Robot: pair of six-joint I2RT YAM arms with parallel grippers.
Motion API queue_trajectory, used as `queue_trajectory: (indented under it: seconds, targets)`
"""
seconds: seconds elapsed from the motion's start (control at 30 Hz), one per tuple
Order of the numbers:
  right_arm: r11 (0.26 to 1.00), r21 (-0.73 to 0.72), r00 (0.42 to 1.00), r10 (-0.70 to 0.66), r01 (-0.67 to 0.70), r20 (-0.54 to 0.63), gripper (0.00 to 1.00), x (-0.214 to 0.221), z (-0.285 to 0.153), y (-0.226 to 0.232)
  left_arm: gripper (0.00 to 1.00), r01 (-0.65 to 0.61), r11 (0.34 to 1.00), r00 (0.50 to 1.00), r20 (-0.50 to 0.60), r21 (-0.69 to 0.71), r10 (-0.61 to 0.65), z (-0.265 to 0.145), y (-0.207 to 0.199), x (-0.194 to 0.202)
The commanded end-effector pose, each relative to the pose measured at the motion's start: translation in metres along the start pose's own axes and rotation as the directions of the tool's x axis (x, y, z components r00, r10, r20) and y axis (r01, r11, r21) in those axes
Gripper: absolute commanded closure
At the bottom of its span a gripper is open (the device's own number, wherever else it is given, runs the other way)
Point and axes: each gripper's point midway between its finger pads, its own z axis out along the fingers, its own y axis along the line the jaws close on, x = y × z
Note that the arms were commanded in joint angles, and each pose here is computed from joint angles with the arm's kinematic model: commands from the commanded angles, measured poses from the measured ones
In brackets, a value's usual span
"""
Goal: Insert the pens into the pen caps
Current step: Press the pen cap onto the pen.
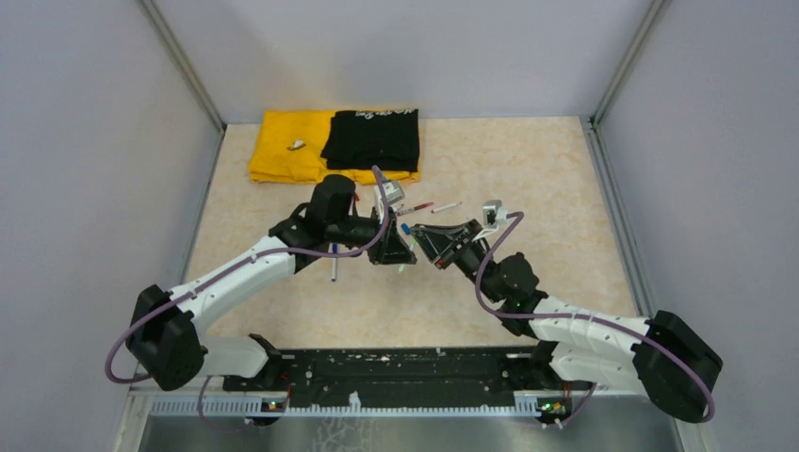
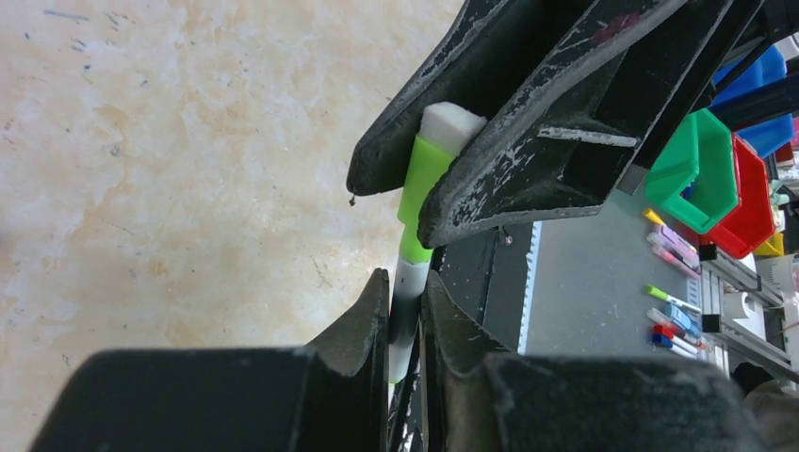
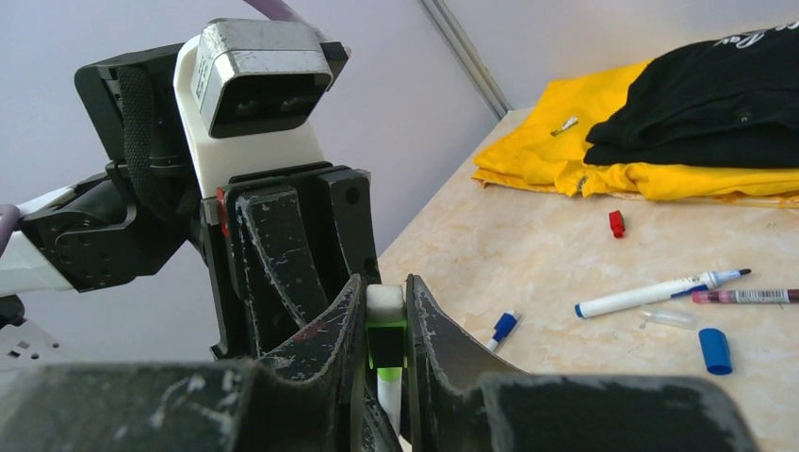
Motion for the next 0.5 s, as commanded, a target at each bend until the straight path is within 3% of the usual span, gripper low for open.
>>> queue_trajectory:
  seconds: [0.0, 0.3, 0.47]
  targets:
    - [0.962, -0.153, 0.643, 0.03, -0.226, -0.765, 1.0, 0.176, -0.128, 0.03, 1.0, -0.391, 0.885, 0.637, 0.619, -0.254, 0.459, -0.081, -0.052, -0.227]
    - [0.953, -0.175, 0.637, 0.024, -0.247, -0.771, 1.0, 0.17, -0.138, 0.036, 1.0, -0.397, 0.882, 0.646, 0.606, -0.254, 0.464, -0.079, -0.05, -0.226]
    - [0.97, -0.15, 0.684, 0.021, -0.19, -0.729, 1.0, 0.157, -0.124, 0.033, 1.0, -0.396, 0.883, 0.657, 0.594, -0.252, 0.464, -0.077, -0.048, -0.223]
